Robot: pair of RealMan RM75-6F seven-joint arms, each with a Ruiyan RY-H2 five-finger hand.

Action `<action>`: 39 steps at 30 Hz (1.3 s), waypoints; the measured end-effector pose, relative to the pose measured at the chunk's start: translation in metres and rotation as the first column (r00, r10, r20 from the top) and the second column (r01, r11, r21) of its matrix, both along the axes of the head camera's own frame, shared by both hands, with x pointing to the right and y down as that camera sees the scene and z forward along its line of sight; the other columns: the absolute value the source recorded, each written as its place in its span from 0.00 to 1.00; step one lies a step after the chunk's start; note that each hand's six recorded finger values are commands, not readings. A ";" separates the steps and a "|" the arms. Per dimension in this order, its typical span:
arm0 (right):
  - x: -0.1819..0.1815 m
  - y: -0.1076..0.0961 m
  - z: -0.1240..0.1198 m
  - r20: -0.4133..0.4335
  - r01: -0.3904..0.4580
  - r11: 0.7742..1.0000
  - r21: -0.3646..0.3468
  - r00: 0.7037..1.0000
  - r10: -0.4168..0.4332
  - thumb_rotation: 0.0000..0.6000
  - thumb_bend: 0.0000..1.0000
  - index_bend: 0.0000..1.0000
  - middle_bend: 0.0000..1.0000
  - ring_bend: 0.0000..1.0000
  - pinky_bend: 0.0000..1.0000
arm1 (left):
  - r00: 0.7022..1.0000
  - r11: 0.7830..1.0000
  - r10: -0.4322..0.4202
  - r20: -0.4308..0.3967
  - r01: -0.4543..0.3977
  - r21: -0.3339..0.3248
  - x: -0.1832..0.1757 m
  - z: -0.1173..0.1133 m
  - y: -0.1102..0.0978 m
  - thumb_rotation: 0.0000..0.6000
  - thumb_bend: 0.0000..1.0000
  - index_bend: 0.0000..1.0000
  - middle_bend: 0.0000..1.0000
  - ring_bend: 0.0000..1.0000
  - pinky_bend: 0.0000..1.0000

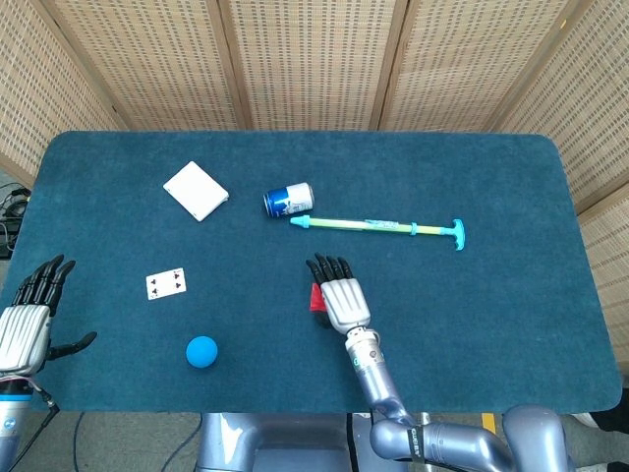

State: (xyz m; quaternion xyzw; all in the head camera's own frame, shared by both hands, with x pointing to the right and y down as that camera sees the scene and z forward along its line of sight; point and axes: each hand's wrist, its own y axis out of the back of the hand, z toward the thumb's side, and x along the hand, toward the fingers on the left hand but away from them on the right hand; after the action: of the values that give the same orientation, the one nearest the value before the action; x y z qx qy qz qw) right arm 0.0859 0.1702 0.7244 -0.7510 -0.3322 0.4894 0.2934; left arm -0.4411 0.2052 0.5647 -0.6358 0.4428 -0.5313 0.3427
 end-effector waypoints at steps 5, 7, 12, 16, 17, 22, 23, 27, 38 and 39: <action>0.000 0.001 0.002 -0.003 0.000 1.000 -0.008 1.000 0.000 1.00 0.36 0.03 0.00 0.00 0.00 | 1.000 1.000 -0.001 -0.001 0.001 0.000 0.000 0.000 0.000 1.00 0.10 0.00 0.00 0.00 0.09; 0.001 0.000 0.004 -0.006 0.000 1.000 -0.009 1.000 0.000 1.00 0.36 0.03 0.00 0.00 0.00 | 1.000 1.000 -0.001 -0.001 0.001 -0.001 0.000 0.000 0.000 1.00 0.10 0.00 0.00 0.00 0.09; 0.002 -0.002 0.009 -0.013 -0.002 1.000 -0.017 1.000 0.002 1.00 0.36 0.03 0.00 0.00 0.00 | 1.000 1.000 -0.002 0.004 0.002 -0.004 -0.001 0.002 -0.001 1.00 0.10 0.00 0.00 0.00 0.09; 0.004 -0.003 0.015 -0.026 -0.004 1.000 -0.026 1.000 0.003 1.00 0.36 0.03 0.00 0.00 0.00 | 1.000 1.000 -0.005 0.008 0.005 -0.006 -0.002 0.003 -0.001 1.00 0.10 0.00 0.00 0.00 0.09; 0.005 -0.003 0.016 -0.029 -0.004 1.000 -0.028 1.000 0.004 1.00 0.36 0.03 0.00 0.00 0.00 | 1.000 1.000 -0.005 0.009 0.006 -0.006 -0.002 0.003 -0.001 1.00 0.10 0.00 0.00 0.00 0.09; 0.008 -0.004 0.023 -0.045 -0.005 0.999 -0.038 0.999 0.003 1.00 0.38 0.03 0.00 0.00 0.00 | 1.000 1.000 -0.007 0.010 0.007 -0.007 -0.002 0.004 -0.002 1.00 0.10 0.00 0.00 0.00 0.09; 0.009 -0.004 0.024 -0.047 -0.004 0.999 -0.039 0.999 0.002 1.00 0.39 0.03 0.00 0.00 0.00 | 1.000 1.000 -0.007 0.010 0.007 -0.006 -0.002 0.004 -0.002 1.00 0.10 0.00 0.00 0.00 0.09; 0.008 -0.005 0.028 -0.055 -0.001 0.999 -0.033 0.998 -0.001 1.00 0.52 0.04 0.00 0.00 0.00 | 1.000 1.000 -0.007 0.009 0.007 -0.007 -0.002 0.003 -0.001 1.00 0.10 0.00 0.00 0.00 0.09; 0.010 -0.005 0.032 -0.056 -0.008 0.999 -0.032 0.998 0.006 1.00 0.48 0.22 0.00 0.00 0.00 | 1.000 1.000 -0.004 0.003 0.004 -0.009 -0.001 0.003 -0.001 1.00 0.10 0.00 0.00 0.00 0.09; 0.010 -0.005 0.032 -0.055 -0.007 0.999 -0.034 0.998 0.006 1.00 0.46 0.27 0.00 0.00 0.00 | 1.000 1.000 -0.004 0.002 0.004 -0.009 -0.001 0.003 -0.001 1.00 0.10 0.00 0.00 0.00 0.09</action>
State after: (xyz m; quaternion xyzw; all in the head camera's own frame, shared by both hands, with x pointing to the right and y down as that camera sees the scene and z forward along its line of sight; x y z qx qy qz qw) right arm 0.0957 0.1654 0.7565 -0.7411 -0.3181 0.5163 0.2881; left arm -0.4422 0.2043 0.5675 -0.6361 0.4413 -0.5344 0.3392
